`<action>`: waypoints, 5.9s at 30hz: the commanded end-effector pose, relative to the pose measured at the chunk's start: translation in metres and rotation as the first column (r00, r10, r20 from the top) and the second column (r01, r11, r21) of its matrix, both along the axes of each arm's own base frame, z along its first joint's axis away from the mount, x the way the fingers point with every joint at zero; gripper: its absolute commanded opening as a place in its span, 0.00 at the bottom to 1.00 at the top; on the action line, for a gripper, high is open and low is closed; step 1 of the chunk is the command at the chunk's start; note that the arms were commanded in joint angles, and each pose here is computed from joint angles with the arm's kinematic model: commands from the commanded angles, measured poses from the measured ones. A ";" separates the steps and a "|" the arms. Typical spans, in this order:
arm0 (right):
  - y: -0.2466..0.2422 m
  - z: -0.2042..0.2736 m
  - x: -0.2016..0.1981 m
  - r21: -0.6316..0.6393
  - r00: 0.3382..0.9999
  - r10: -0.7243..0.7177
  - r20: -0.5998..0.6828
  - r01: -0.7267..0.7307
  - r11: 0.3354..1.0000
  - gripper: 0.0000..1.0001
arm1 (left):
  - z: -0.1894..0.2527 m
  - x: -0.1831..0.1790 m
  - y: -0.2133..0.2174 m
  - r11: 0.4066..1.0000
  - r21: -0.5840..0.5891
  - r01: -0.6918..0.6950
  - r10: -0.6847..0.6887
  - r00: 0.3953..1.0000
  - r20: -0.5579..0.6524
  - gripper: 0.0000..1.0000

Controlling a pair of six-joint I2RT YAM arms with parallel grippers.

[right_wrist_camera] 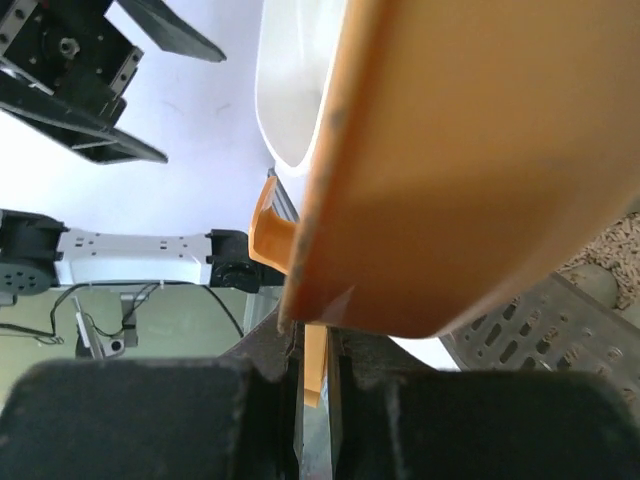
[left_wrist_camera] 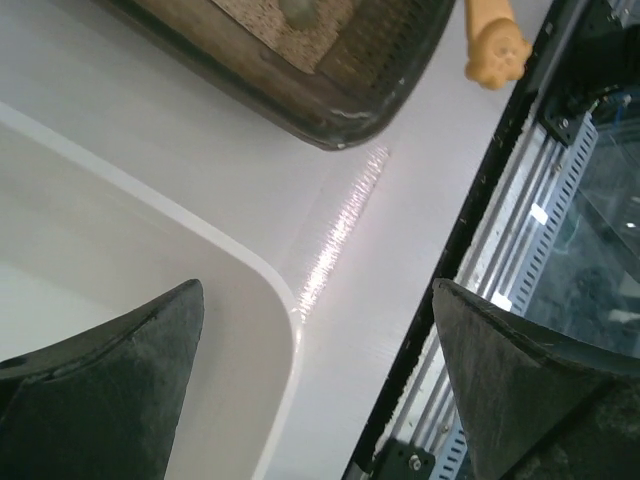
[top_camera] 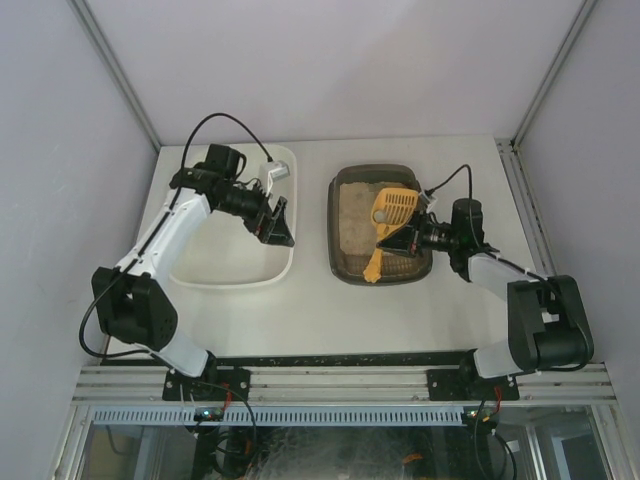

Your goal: Clean the litter box

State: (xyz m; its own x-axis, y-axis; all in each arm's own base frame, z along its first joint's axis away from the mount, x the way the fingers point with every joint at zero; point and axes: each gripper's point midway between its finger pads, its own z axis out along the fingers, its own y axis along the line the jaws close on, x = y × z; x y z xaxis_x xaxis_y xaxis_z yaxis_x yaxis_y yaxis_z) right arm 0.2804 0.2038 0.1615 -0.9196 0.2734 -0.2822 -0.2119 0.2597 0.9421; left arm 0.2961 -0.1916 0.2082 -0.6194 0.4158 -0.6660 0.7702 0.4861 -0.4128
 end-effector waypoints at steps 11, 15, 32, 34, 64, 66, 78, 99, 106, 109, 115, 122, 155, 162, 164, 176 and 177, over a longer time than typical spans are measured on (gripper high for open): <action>0.014 0.001 0.002 -0.082 0.996 0.068 0.052 -0.064 0.995 0.00 | 0.022 0.017 0.022 0.995 0.021 -0.102 0.099 0.989 0.105 1.00; 0.015 0.009 0.005 -0.010 0.996 0.070 0.052 -0.069 0.998 0.00 | 0.026 0.027 0.038 0.984 0.024 -0.176 0.172 0.978 0.117 1.00; 0.154 0.020 -0.003 -0.396 0.921 0.390 -0.008 -0.361 0.844 0.00 | 0.045 0.044 0.182 0.752 0.075 -0.655 0.627 0.746 0.227 1.00; 0.157 0.006 -0.006 -0.534 0.914 0.403 -0.043 -0.362 0.764 0.00 | 0.048 0.045 0.204 0.693 0.062 -0.718 0.690 0.685 0.233 1.00; 0.190 -0.007 0.004 -0.965 0.736 0.640 0.221 0.261 0.032 0.00 | 0.011 0.033 0.225 0.701 0.065 -0.710 0.699 0.702 0.133 1.00; 0.193 0.000 -0.002 -0.972 0.744 0.628 0.228 0.213 0.101 0.00 | 0.012 0.028 0.211 0.752 0.026 -0.659 0.654 0.750 0.099 1.00; 0.184 0.057 -0.046 -0.650 0.813 0.544 0.210 -0.300 0.699 0.00 | 0.029 0.009 0.138 0.931 -0.233 -0.281 0.332 0.916 0.224 1.00; 0.146 0.059 -0.052 -0.432 0.855 0.478 0.199 -0.361 0.826 0.00 | 0.029 0.057 -0.019 0.936 -0.351 0.005 0.065 0.980 0.187 1.00; 0.149 0.064 -0.066 -0.368 0.827 0.528 0.195 -0.437 0.821 0.00 | 0.018 0.052 -0.039 0.924 -0.374 0.081 -0.028 0.989 0.145 0.97; 0.151 0.064 -0.070 -0.342 0.816 0.548 0.187 -0.469 0.814 0.00 | 0.022 0.049 -0.047 0.901 -0.419 0.109 -0.075 0.992 0.097 0.92; 0.148 0.054 -0.067 -0.329 0.824 0.546 0.152 -0.479 0.814 0.00 | 0.043 0.038 -0.059 0.832 -0.524 0.184 -0.204 0.979 0.021 0.45; 0.139 0.053 -0.054 -0.337 0.860 0.491 0.141 -0.424 0.840 0.00 | 0.047 0.027 -0.064 0.783 -0.591 0.195 -0.303 0.949 -0.088 0.00; 0.112 0.083 -0.008 -0.195 0.912 -0.037 0.409 0.127 0.972 0.41 | 0.059 0.040 -0.072 0.699 -0.701 -0.140 -0.108 0.949 -0.297 0.00; 0.118 0.094 -0.003 -0.203 0.905 -0.006 0.426 0.103 0.974 0.51 | 0.037 0.038 -0.075 0.713 -0.681 -0.164 -0.116 0.931 -0.347 0.00; 0.121 0.097 -0.005 -0.204 0.905 0.023 0.425 0.071 0.976 0.55 | 0.034 0.038 -0.075 0.715 -0.678 -0.168 -0.118 0.928 -0.354 0.00; 0.099 0.111 0.011 -0.289 0.908 0.102 0.407 0.022 0.957 1.00 | 0.029 0.037 -0.076 0.719 -0.673 -0.171 -0.123 0.923 -0.365 0.00; 0.093 0.113 0.015 -0.305 0.906 0.106 0.410 0.027 0.952 1.00 | 0.028 0.037 -0.076 0.720 -0.673 -0.169 -0.123 0.923 -0.364 0.00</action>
State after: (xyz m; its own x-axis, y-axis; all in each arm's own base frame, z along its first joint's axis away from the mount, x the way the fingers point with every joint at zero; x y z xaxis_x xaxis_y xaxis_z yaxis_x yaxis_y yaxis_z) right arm 0.2648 0.3103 0.2465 -0.8032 0.0690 -0.5917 -0.5016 0.4576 0.7342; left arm 0.3675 -0.2526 0.2381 -0.8516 -0.2085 -0.4810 0.4847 0.0365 -0.8739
